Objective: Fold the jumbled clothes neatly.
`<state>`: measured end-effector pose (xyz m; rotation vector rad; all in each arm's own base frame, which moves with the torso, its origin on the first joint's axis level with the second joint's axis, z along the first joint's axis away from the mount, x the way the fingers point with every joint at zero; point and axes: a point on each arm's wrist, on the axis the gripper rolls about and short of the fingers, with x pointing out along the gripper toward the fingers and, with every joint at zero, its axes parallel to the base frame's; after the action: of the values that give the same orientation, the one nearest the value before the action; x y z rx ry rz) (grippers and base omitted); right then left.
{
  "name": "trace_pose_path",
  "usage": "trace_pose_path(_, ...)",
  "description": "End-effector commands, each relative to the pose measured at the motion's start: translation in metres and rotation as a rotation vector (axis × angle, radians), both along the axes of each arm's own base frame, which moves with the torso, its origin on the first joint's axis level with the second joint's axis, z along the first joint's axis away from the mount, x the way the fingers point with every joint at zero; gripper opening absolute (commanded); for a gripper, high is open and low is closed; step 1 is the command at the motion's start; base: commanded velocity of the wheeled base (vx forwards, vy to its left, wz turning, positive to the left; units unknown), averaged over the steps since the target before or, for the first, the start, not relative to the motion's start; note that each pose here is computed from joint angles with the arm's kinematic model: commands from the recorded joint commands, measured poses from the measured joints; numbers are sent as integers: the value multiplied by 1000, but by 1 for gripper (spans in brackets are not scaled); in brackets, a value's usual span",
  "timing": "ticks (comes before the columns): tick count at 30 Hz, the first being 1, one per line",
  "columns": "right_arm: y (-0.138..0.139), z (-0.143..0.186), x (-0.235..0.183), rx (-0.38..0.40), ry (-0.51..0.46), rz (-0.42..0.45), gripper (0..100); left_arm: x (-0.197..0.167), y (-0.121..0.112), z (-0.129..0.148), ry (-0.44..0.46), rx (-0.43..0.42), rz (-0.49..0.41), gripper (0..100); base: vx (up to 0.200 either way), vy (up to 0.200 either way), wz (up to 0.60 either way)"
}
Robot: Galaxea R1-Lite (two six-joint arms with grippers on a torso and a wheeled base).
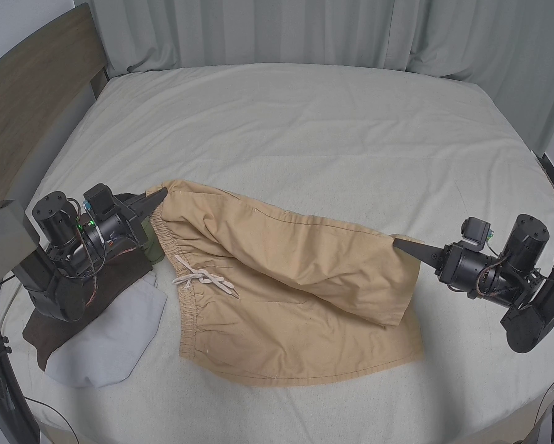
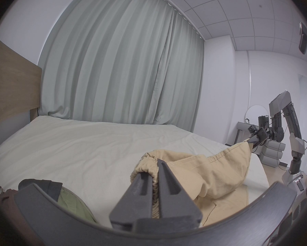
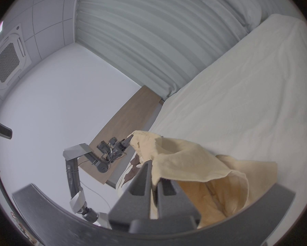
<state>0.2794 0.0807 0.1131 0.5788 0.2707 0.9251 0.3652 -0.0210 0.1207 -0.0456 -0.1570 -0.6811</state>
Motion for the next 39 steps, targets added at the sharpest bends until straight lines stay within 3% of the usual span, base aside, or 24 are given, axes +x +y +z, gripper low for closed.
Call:
trace_pose_path(1,1,4,4,-10,-41,-40,0,0,0,0,2,0,0,0,0,0,0)
trace_pose_path(16,-6,16,17,-9,-121,-122,0,0,4,0,0,0,11,0,0,0,0)
trace_pose_path(39,-14,21,21,-5,-146,-153,0,1,7,0,-2,0,18,0,0,0,0)
